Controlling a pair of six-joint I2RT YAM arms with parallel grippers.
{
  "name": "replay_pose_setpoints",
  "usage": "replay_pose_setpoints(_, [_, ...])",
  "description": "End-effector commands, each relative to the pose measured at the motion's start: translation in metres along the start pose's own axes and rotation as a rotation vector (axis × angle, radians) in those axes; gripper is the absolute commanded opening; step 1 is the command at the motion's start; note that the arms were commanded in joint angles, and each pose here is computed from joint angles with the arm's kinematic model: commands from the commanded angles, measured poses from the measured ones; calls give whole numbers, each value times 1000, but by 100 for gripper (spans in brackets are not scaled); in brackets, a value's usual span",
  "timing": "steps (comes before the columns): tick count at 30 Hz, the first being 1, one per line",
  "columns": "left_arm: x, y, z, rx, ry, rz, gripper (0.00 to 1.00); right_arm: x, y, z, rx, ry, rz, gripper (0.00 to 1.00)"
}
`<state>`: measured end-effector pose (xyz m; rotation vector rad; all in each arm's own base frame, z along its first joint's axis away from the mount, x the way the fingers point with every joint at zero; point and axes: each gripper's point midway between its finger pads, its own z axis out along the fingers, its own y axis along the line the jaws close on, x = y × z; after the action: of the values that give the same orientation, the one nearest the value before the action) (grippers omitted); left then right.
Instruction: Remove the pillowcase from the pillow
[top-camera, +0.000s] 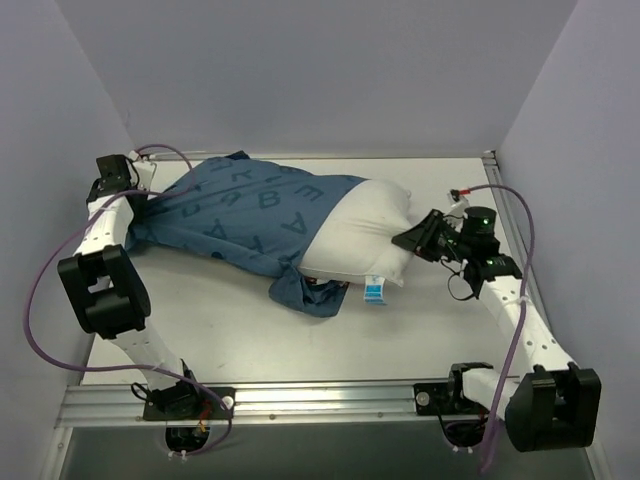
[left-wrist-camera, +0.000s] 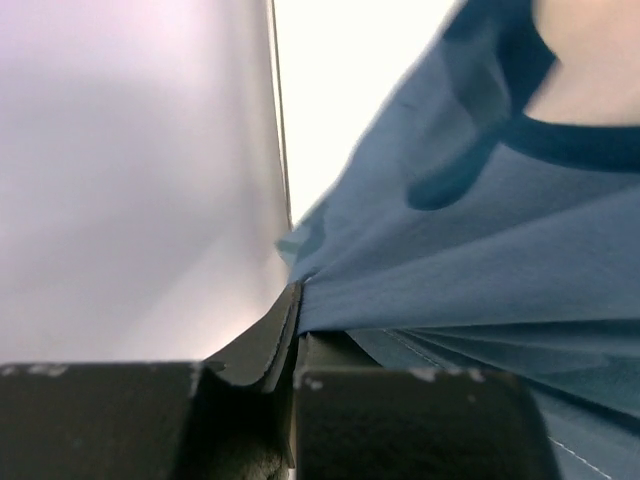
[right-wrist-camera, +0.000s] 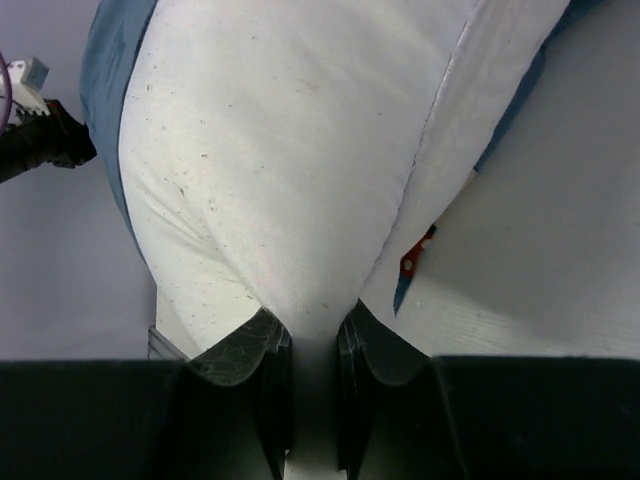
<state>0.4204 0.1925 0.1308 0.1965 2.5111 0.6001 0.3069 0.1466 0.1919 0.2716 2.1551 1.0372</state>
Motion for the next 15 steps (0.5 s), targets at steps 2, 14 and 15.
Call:
replay_pose_setpoints(2, [-38,106,-20,-380,-54,-130,2,-52,-63,-53,203,-266,28,0])
replay_pose_setpoints(14, [-63,14,-53,10,-174,-99,74,16,-49,2,128,-113,26,0])
replay_pose_setpoints(15, [-68,7,-66,56,-207,-97,81,24,-47,5,122,-73,9,0])
